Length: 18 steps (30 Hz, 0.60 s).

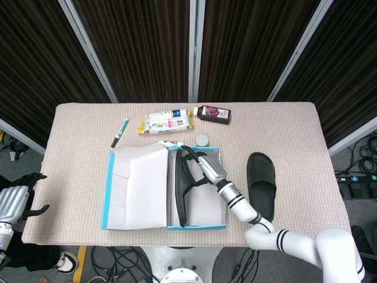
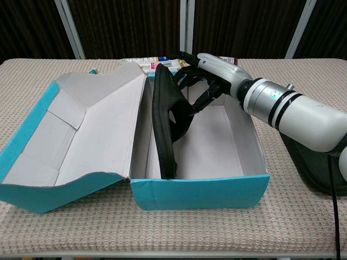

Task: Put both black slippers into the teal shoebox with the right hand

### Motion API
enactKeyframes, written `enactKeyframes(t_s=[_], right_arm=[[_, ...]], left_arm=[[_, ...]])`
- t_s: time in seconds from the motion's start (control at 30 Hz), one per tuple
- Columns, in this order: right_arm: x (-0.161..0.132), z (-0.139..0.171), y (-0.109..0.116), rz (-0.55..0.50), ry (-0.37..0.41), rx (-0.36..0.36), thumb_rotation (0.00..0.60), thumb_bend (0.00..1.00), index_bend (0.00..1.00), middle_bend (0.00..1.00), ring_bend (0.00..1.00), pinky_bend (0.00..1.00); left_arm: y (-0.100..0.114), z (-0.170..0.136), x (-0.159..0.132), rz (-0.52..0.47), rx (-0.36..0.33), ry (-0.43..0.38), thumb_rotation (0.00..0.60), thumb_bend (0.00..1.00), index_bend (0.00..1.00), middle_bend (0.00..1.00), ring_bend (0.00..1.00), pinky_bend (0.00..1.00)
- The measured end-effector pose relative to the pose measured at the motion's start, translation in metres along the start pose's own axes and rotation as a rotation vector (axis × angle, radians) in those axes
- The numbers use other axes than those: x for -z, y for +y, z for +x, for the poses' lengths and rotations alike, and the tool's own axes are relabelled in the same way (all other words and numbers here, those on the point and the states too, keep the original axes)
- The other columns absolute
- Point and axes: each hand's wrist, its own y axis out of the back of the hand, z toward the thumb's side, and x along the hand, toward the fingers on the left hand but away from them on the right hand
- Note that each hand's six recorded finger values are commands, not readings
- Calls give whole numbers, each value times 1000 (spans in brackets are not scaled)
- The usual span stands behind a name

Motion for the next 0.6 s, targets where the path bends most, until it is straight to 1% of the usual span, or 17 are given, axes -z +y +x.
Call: enactKeyframes(t_s=[0.07,0.33,0.5,0.6], right_arm=[[-3,0,-1,11,2,-26,600,1,0,297,170,185],[-4,0,-3,14,-26,-66,600,0,0,270,143,163],[-3,1,-6,24,-32,-100,600,0,0,211,48,123],[-5,3,-3,27,-26,-106,600,0,0,201,27,115]], left_arm=[[0,1,-1,-1,0,-1,600,180,208,167,142,209],[-1,0,1,-5,2,-1,600,180,208,167,142,209],[-2,0,1,-5,3,-1,600,181,208,167,142,209],[-2,1,1,-6,3,0,600,181,208,167,142,209]])
